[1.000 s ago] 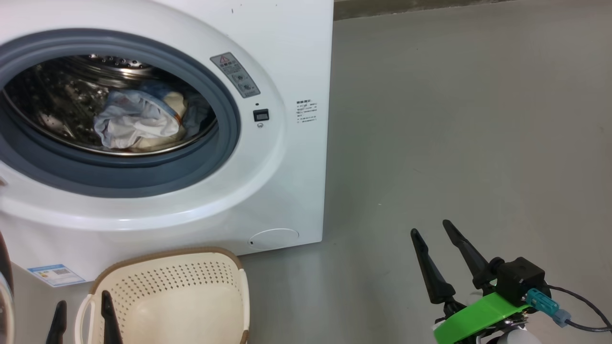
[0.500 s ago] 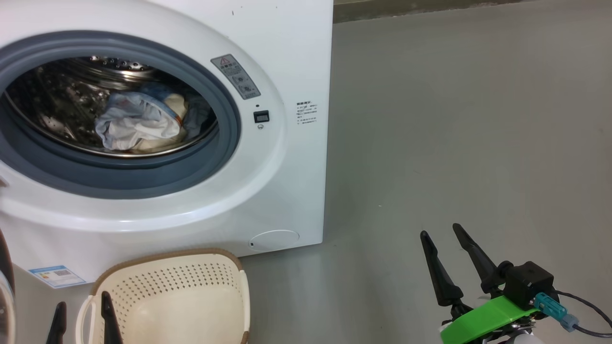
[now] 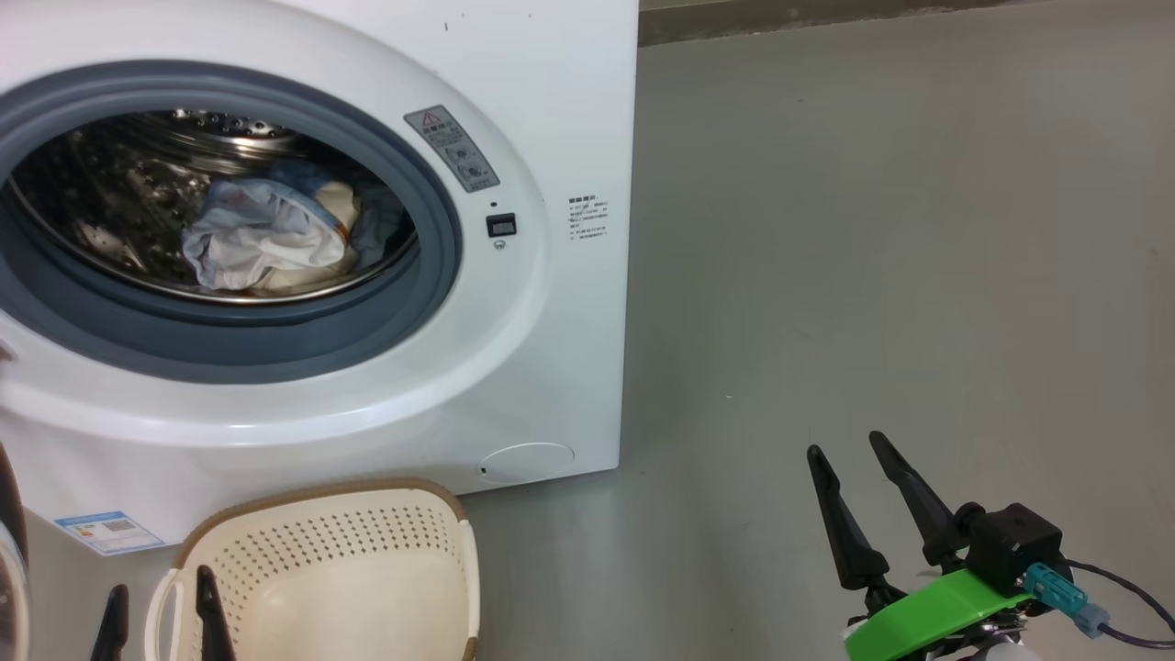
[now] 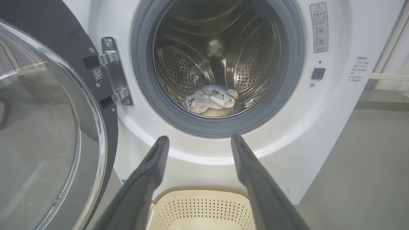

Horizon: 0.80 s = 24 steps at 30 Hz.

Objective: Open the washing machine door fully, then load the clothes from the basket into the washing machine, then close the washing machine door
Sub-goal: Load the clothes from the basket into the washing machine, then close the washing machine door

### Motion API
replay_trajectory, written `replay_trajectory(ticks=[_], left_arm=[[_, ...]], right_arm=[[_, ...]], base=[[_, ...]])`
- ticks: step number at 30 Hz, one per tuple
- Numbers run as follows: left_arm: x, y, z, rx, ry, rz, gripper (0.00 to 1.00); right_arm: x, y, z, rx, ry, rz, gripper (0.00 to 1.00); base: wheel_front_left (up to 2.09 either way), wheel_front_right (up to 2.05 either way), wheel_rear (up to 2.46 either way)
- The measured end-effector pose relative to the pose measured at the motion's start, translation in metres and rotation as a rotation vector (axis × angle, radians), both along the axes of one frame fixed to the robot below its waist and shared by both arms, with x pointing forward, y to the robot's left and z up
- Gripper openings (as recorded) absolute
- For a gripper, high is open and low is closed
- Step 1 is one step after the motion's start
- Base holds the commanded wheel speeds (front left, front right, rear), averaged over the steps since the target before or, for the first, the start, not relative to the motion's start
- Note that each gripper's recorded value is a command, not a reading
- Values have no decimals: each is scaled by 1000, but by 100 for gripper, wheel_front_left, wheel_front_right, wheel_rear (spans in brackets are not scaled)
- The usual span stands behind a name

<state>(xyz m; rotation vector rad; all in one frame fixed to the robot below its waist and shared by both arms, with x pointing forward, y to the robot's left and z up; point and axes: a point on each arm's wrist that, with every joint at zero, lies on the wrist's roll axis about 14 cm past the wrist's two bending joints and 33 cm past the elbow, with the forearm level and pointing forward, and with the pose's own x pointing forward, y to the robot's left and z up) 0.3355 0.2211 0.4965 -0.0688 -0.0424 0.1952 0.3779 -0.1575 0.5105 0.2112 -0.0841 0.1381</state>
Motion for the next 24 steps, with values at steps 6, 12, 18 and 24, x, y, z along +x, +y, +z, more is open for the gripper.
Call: replay_trajectory(ticks=[6,12,18,24], left_arm=[[0,-3,-1,10,3,-25,100],[-1,-2,-1,10,1,-27,100],[-1,-1,-4,10,11,-24,100],[-2,1,-7,9,22,-19,100]], right_arm=[[-1,0,0,2,0,0,100],[-1,1,2,4,-5,0,100],[0,2,0,6,2,2,100],[1,4,-2,7,8,6,100]], base=[[0,0,0],[0,0,0],[0,0,0],[-3,3,0]])
